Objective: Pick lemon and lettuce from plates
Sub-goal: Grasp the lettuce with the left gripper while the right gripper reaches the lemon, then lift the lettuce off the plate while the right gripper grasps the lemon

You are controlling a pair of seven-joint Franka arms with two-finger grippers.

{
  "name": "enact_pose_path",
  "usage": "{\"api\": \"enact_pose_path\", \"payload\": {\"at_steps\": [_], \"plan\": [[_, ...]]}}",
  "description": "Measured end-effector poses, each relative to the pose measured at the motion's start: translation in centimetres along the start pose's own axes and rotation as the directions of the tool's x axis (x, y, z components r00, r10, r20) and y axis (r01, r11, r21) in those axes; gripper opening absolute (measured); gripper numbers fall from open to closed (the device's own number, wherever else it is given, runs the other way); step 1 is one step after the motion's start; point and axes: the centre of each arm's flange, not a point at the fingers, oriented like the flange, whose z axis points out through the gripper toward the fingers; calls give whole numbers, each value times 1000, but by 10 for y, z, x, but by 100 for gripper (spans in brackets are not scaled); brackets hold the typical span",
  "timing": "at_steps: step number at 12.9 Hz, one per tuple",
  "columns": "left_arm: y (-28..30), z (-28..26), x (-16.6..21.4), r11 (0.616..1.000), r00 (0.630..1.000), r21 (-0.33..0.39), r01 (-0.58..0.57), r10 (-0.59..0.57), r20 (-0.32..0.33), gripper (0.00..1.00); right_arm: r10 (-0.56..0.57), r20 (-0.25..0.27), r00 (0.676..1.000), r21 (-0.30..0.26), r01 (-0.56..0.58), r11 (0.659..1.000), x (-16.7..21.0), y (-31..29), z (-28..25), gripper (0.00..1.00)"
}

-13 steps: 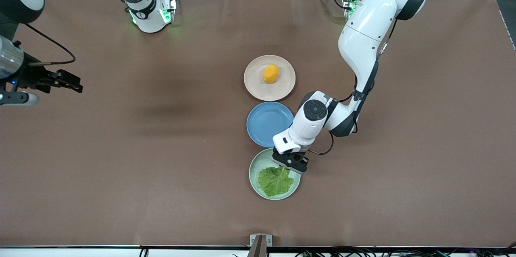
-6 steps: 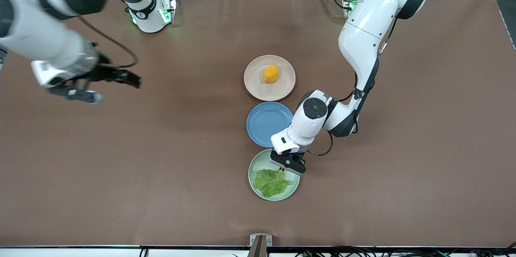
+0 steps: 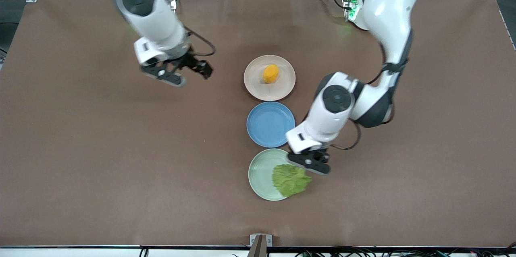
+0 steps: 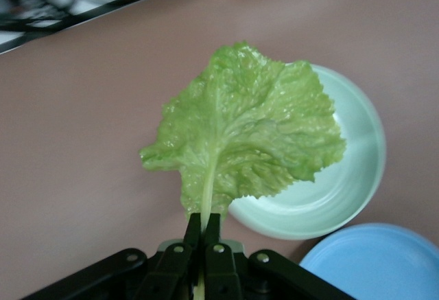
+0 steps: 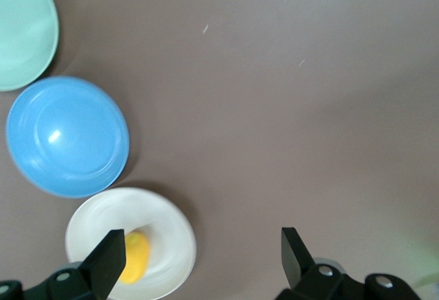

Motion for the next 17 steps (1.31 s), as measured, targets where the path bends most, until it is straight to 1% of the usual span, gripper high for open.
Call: {"api": "enact_pose_path", "payload": {"at_steps": [1,3,5,7,9,12,14,16,17], "plan": [[-32,-11,-5,1000,999,15,1,-2,33,4,23,-7,1000,11,-23,1000,-27,-21,17,100],[-95,-19,-23,999,995,35,-11,7,100,4,60,-18,998,36,-60,998,-79,-62,68,100],[-153,-12,-54,999,986,47,23,-31,164,4,88,-26,996,62,-87,994,-127,-94,133,100],[-191,0,-89,996,971,55,67,-78,227,4,97,-30,995,87,-95,992,-161,-111,187,100],[-226,16,-119,990,955,64,122,-135,263,5,97,-33,995,75,-95,993,-174,-118,214,100],[-250,61,-156,985,949,62,161,-172,263,6,82,-40,996,59,-80,995,-180,-124,228,100],[-249,82,-165,985,950,57,163,-172,261,6,71,-65,995,41,-68,997,-184,-126,241,100],[-247,92,-164,986,955,53,159,-168,246,7,66,-101,993,20,-65,998,-186,-129,259,100],[-247,95,-163,986,957,52,159,-167,235,8,66,-108,992,11,-65,998,-187,-129,267,100]]}}
